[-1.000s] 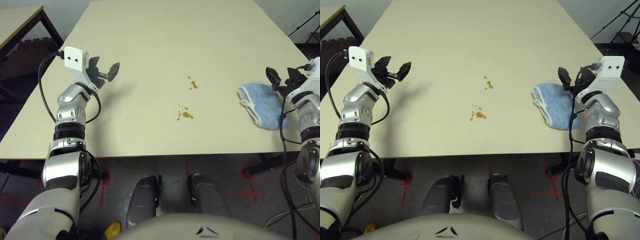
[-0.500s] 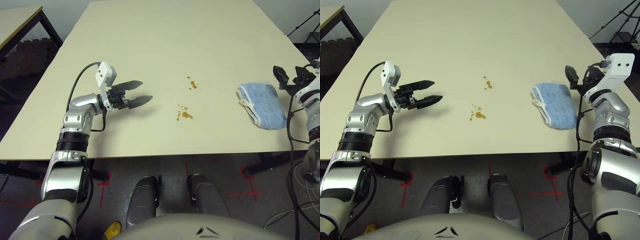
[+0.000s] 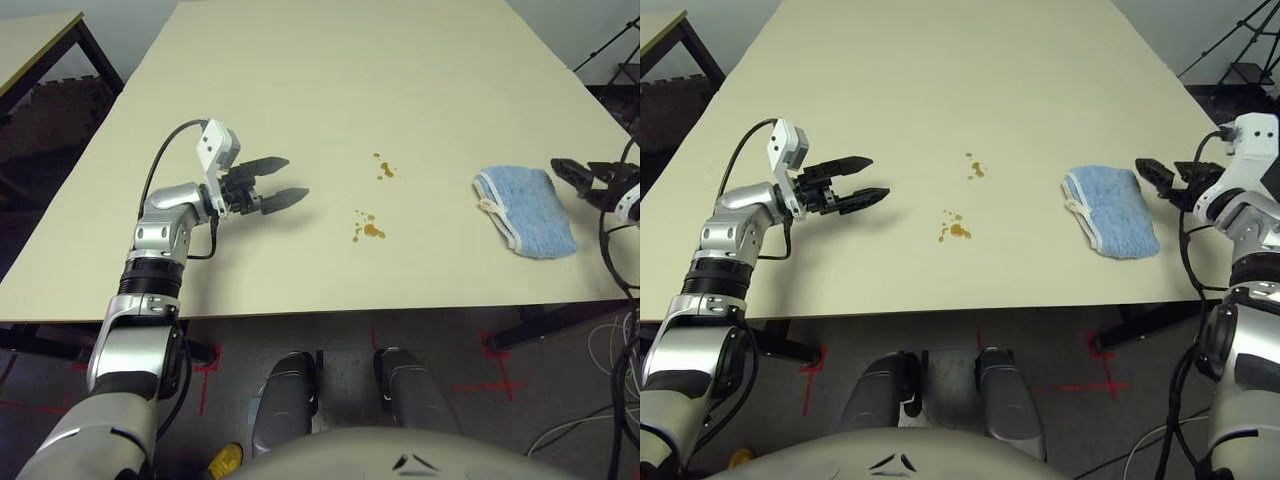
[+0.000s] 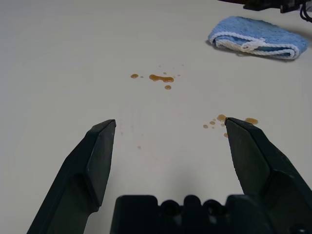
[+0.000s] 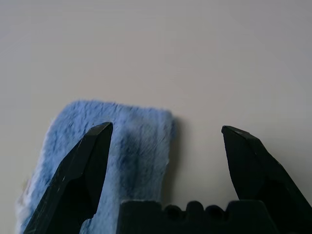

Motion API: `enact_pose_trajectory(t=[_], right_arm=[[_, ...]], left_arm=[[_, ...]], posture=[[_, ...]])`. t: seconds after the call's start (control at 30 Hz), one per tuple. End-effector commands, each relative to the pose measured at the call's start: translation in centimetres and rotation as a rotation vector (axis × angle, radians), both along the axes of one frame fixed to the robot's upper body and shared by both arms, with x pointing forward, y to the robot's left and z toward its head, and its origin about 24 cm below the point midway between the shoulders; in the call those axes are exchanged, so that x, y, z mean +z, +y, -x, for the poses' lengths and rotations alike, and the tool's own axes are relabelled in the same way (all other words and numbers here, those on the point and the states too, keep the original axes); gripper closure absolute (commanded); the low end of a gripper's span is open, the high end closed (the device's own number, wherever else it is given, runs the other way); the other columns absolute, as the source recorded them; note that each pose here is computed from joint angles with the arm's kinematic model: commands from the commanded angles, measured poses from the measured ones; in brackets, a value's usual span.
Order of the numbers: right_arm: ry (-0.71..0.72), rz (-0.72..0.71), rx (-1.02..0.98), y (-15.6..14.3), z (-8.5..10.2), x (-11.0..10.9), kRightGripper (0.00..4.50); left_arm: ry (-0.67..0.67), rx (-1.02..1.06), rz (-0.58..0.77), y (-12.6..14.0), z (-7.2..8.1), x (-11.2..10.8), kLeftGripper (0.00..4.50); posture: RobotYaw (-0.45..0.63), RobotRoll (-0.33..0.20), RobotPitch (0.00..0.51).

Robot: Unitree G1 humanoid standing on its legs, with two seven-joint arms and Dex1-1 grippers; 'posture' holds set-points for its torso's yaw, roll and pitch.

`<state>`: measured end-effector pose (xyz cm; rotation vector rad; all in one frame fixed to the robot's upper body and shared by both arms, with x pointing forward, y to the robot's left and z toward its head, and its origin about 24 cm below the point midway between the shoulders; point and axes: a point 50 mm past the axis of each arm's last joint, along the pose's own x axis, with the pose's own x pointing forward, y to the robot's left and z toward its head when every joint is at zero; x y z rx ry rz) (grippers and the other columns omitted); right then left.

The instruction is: Wipe the water off the table with a rag.

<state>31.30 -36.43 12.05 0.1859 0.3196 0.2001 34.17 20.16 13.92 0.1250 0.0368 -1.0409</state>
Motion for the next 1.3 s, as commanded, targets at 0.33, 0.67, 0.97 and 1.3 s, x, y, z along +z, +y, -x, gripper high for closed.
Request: enact_pose_trajectory(t=[0.33, 0.67, 0.97, 1.3], right_arm=[[0.149, -0.014, 0.094, 0.9, 1.1, -2.2, 0.04], [0.233, -0.033, 0.217, 2.0, 2.2, -2.4, 0.04], [0.252, -0.051, 0.265, 3.6, 2.4, -3.2, 1.74], [0.198, -0.027, 0.197, 4.1, 1.4, -3.1, 4.39]], left_arm=[[-0.012, 0.024, -0.011, 0.4, -0.3, 0.2, 0.0], [-0.016, 0.03, -0.016, 0.4, -0.4, 0.1, 0.0], [-0.018, 0.035, -0.017, 0.3, -0.6, 0.1, 0.0], [-0.024, 0.043, -0.02, 0.4, -0.8, 0.1, 0.0]], posture=[[-0.13, 0.0, 0.113], [-0.14, 0.0, 0.114], [-0.14, 0.0, 0.114], [-0.14, 0.0, 0.107]])
